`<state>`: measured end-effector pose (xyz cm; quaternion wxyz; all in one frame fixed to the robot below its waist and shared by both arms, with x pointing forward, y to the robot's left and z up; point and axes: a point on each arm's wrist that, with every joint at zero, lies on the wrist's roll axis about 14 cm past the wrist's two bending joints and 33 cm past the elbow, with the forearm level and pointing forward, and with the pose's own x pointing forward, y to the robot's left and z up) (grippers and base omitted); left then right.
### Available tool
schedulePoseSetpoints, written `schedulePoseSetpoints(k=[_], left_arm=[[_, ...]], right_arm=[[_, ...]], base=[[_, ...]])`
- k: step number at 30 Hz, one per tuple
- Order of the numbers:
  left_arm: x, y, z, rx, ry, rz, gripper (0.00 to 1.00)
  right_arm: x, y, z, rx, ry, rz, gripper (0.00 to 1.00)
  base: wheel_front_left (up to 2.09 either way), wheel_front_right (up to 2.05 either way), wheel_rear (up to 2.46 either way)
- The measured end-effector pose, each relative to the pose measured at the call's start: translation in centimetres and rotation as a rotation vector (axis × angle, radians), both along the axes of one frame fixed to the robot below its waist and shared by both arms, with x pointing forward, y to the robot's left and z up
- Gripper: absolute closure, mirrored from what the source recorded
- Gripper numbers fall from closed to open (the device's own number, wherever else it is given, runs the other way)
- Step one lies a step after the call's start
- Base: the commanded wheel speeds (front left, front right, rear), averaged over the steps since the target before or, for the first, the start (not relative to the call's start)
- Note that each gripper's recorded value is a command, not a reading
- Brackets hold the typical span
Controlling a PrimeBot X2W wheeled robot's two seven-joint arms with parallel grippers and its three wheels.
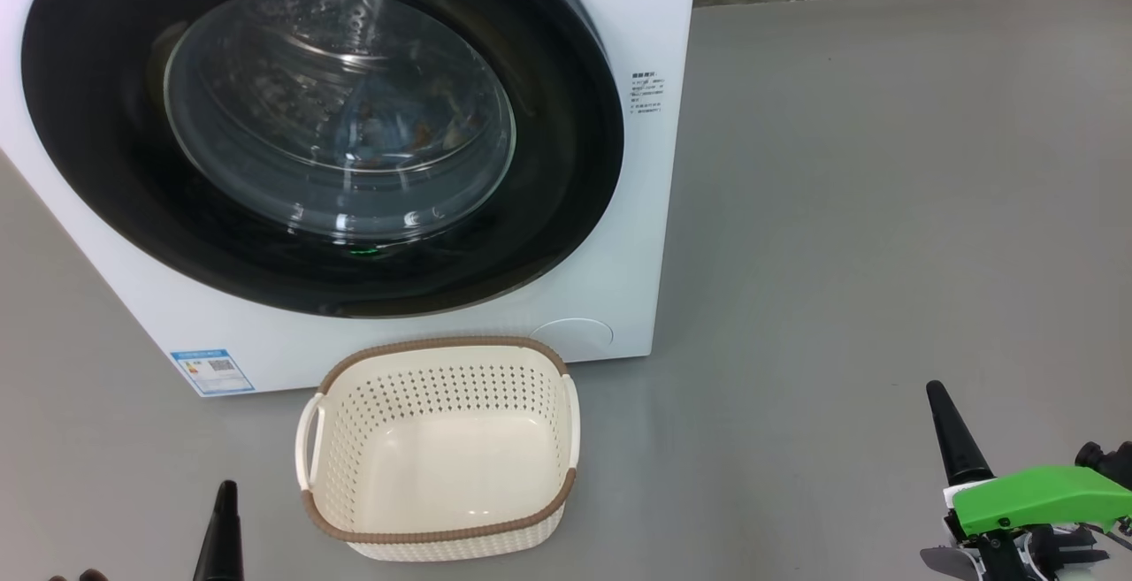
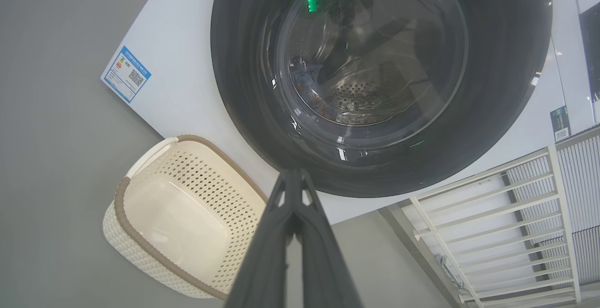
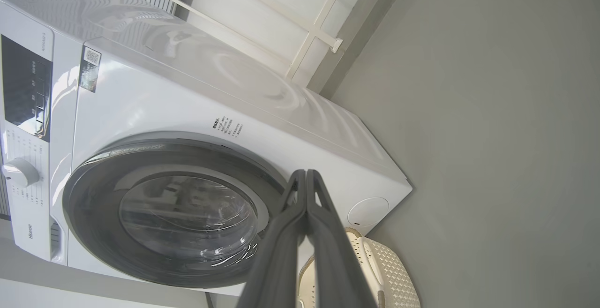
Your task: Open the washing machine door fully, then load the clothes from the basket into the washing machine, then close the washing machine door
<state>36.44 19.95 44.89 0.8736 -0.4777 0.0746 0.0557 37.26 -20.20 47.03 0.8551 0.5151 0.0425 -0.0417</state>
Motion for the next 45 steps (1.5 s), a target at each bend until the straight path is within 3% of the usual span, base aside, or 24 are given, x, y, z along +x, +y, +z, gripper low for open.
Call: schedulePoseSetpoints(k=[45], left_arm=[[1.1, -1.0, 2.8, -0.521, -0.088, 0.026, 1.0]], right_arm=[[0.5, -0.3, 1.1, 0.448, -0.048, -0.041, 1.0]], base=[[0.0, 0.0, 0.0]])
